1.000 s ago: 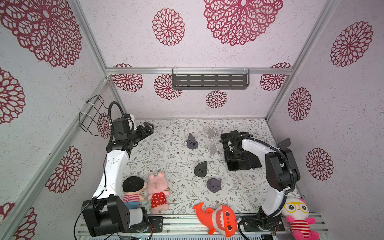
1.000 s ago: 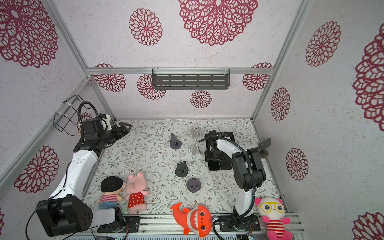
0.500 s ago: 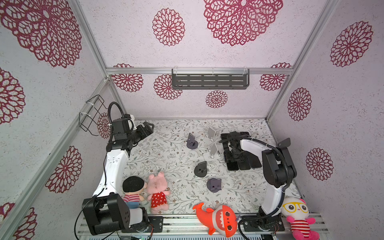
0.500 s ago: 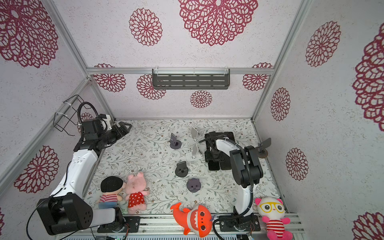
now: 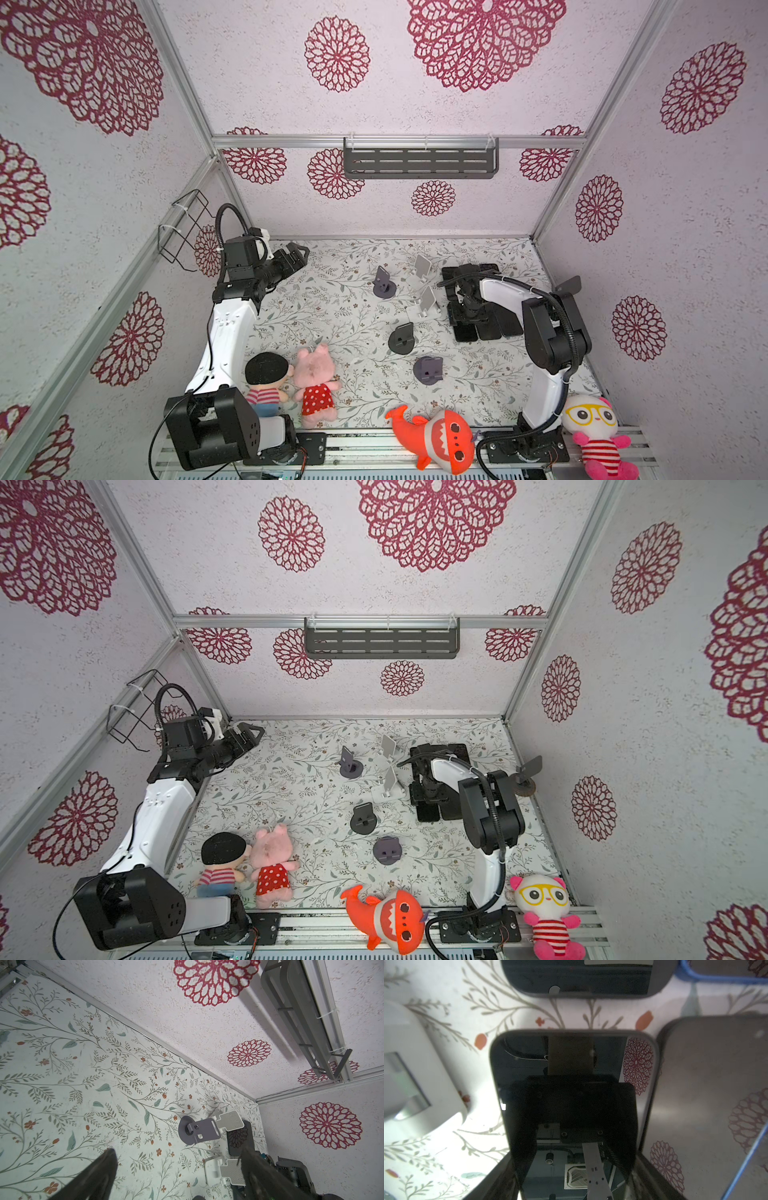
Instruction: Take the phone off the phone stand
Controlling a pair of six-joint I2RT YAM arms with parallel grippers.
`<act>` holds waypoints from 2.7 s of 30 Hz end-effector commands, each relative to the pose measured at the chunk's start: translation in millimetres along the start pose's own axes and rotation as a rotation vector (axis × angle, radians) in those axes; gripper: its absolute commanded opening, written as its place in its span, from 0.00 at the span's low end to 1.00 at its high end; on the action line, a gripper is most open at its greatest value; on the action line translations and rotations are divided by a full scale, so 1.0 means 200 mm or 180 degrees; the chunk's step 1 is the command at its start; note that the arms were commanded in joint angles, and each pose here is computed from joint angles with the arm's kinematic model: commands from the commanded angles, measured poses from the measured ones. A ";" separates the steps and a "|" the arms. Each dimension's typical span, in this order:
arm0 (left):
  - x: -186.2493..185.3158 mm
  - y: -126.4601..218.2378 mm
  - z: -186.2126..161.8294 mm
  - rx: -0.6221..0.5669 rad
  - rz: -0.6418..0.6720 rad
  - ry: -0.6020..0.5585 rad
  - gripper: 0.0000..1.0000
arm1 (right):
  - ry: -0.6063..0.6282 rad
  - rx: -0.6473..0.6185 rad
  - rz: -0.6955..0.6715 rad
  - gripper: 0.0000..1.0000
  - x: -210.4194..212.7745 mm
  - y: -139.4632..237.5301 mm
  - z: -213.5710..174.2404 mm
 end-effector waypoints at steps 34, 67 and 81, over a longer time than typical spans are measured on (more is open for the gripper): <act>0.02 0.00 0.03 -0.0076 -0.0025 -0.0020 0.98 | 0.0018 -0.0255 0.0807 0.24 0.26 0.22 -0.02; 0.05 -0.01 0.03 -0.0057 0.0010 -0.0022 1.00 | 0.0054 -0.0503 0.0865 0.37 0.17 0.22 0.06; 0.08 -0.02 0.02 -0.0274 0.0128 -0.0179 0.97 | 0.0246 -0.1841 0.0942 0.99 0.05 0.74 0.17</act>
Point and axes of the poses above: each gripper's point midway between its finger pads, its own y axis back along the fingers, its own x axis along the line the jaws close on, z = x × y, the point moved 4 cm from there along y, back along the fingers, and after that the axes turned 11 degrees about -y, right-handed, at the moved point
